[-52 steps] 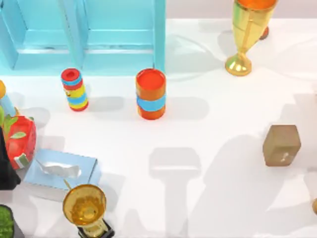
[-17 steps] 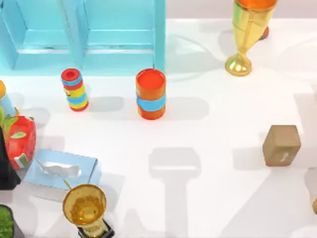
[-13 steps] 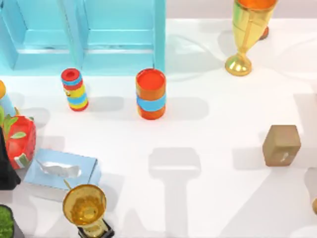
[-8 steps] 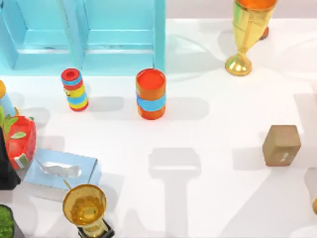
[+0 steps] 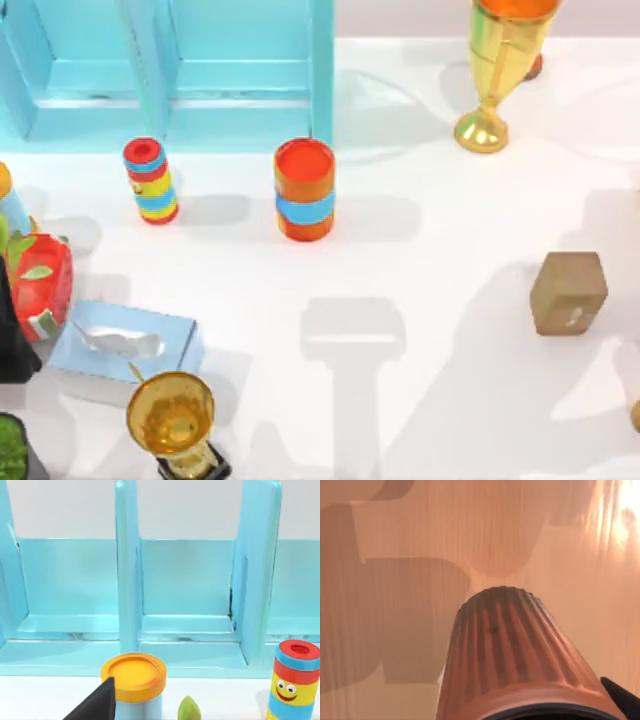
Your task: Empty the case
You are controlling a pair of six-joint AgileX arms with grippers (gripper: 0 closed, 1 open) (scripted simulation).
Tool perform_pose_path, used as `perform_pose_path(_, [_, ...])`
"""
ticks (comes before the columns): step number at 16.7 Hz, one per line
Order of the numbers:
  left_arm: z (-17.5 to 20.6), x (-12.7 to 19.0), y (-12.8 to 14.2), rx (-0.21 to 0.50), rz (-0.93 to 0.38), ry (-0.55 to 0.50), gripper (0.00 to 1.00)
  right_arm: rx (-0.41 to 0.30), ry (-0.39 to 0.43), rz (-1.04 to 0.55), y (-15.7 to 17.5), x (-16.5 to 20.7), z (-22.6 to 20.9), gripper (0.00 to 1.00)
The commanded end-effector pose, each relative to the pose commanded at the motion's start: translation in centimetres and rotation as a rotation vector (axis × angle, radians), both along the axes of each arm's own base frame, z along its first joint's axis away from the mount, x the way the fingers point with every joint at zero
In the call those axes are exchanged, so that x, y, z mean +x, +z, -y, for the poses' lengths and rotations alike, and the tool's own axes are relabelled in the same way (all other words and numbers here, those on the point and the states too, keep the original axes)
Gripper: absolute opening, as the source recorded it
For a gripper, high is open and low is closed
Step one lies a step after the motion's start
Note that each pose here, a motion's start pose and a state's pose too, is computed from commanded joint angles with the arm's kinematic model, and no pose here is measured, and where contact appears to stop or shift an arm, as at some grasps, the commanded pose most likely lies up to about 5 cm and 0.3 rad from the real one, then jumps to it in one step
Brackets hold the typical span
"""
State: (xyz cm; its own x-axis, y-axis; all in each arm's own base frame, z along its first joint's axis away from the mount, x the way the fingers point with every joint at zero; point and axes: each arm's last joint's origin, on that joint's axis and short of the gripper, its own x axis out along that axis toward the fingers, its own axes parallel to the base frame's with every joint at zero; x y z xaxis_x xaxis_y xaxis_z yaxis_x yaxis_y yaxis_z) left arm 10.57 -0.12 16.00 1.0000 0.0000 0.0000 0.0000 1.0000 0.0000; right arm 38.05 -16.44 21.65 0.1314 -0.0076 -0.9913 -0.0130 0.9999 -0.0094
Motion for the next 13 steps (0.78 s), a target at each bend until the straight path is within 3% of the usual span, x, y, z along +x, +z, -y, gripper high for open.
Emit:
perform_pose_path(6, [0.0,0.0,0.0,0.000,0.000,0.000,1.00,0.007,-0.023,-0.031,4.8,-0.2,0.7,0.00])
perform_pose_path(13, [0.0,0.0,0.0,0.000,0.000,0.000,1.00,0.011,-0.029,-0.132,7.3,-2.4,1.9,0.00])
